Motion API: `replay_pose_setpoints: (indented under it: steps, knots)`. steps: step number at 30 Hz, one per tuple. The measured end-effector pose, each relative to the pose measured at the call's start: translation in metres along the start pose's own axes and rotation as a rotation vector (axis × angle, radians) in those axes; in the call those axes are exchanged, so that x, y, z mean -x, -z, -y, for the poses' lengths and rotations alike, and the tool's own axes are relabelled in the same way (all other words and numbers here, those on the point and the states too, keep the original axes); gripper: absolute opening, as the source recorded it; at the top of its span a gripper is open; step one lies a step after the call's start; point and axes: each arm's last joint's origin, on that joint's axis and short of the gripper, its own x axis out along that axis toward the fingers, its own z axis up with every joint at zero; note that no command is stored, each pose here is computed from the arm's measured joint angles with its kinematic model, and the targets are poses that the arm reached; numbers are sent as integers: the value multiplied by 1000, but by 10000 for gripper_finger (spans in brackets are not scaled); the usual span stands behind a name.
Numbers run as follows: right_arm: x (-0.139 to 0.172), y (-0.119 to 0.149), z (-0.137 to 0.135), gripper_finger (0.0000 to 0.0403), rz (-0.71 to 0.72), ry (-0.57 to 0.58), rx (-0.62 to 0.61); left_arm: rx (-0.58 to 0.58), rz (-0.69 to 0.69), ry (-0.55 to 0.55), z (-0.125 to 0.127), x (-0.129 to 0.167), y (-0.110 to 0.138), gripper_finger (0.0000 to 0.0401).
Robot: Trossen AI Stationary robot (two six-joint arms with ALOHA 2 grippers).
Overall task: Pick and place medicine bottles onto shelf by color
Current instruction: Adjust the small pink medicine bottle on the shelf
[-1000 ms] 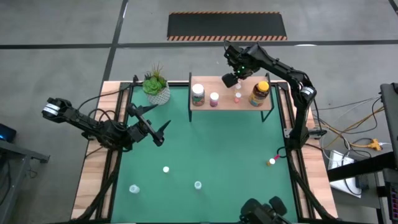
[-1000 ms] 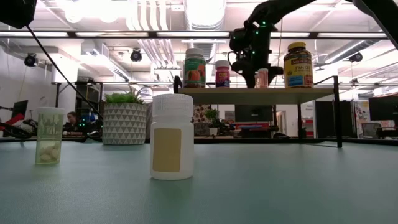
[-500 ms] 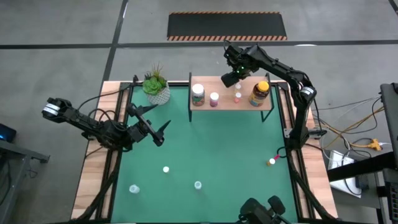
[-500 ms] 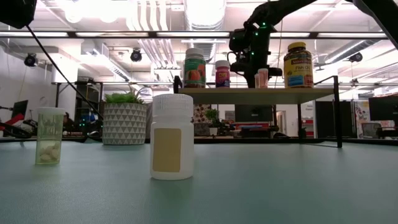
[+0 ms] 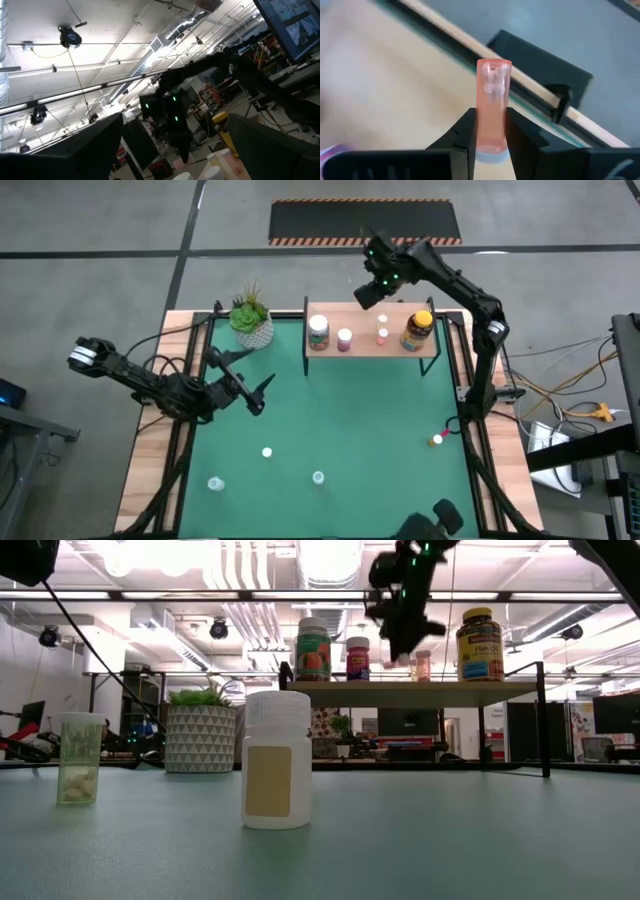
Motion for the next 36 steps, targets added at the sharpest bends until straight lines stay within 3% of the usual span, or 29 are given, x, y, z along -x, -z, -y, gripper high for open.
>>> replay_pose_setpoints:
  steps: [10, 13, 19, 29, 36]
  knots:
    - [89, 32, -64, 77, 25, -173, 235, -43, -6, 55, 16, -6, 3, 341]
    - [103, 48, -89, 75, -2, -303, 285, -68, -19, 82, 25, -12, 2, 341]
    - [119, 81, -135, 76, -105, -525, 363, -218, -68, 290, 52, -22, 5, 341]
    - [91, 140, -192, 74, -342, -550, 540, -148, -70, 498, 83, -41, 1, 341]
    - [54, 162, -212, 76, -392, -532, 557, -54, -61, 628, 119, -53, 6, 341]
